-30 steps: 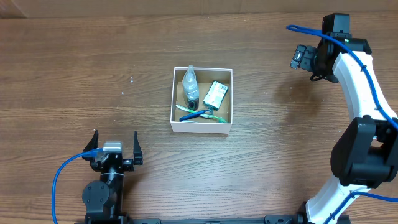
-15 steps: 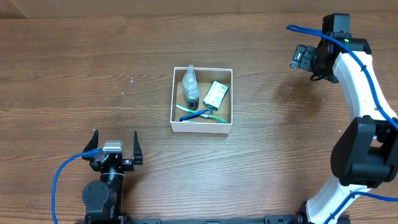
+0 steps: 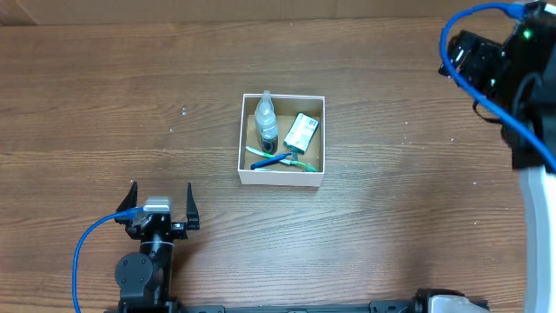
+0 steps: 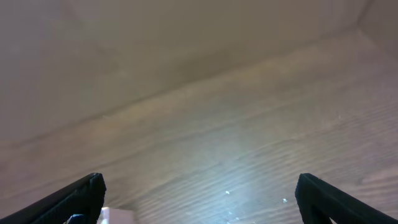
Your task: Pack container
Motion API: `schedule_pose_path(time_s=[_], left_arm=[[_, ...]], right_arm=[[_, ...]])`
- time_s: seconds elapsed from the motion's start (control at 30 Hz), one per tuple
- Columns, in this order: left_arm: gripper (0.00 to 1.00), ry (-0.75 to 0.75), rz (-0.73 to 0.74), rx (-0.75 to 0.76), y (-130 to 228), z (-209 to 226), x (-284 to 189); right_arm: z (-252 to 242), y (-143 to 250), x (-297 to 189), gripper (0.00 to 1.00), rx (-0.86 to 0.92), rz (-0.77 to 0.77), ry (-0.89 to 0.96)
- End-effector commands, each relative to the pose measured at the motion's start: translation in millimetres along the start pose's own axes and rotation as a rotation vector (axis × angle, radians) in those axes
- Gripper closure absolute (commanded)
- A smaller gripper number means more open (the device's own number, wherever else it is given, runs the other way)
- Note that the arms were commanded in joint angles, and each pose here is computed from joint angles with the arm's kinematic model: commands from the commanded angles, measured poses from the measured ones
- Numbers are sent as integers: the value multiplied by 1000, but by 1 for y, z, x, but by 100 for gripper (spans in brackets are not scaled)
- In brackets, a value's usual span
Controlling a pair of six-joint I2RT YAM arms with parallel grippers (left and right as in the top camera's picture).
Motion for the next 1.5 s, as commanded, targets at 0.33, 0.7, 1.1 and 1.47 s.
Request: schedule_pose_path(time_s=[0.33,0.7,1.1,1.47], left_arm=[[0,-18,-8,0,0,3,0],[0,-18,-8,0,0,3,0],[0,-18,-8,0,0,3,0],[0,-18,-8,0,0,3,0]], right_arm=[[-2,78,-109,0,-101,-229,-21],[19,163,-81,0,-99,-739,-326],[10,217,-46,0,-94,-758,-306],[0,249,-14,0,-82,-594,-239]])
Point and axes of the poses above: each gripper's point midway between its finger pads, its own x axis out along the fingers, its own z axis along the line the jaws close on, y = z × x, the point moved 3 cm from there along -x, back along the fingers, and after that the axes turned 9 degrees about -x, right-handed, at the moved point
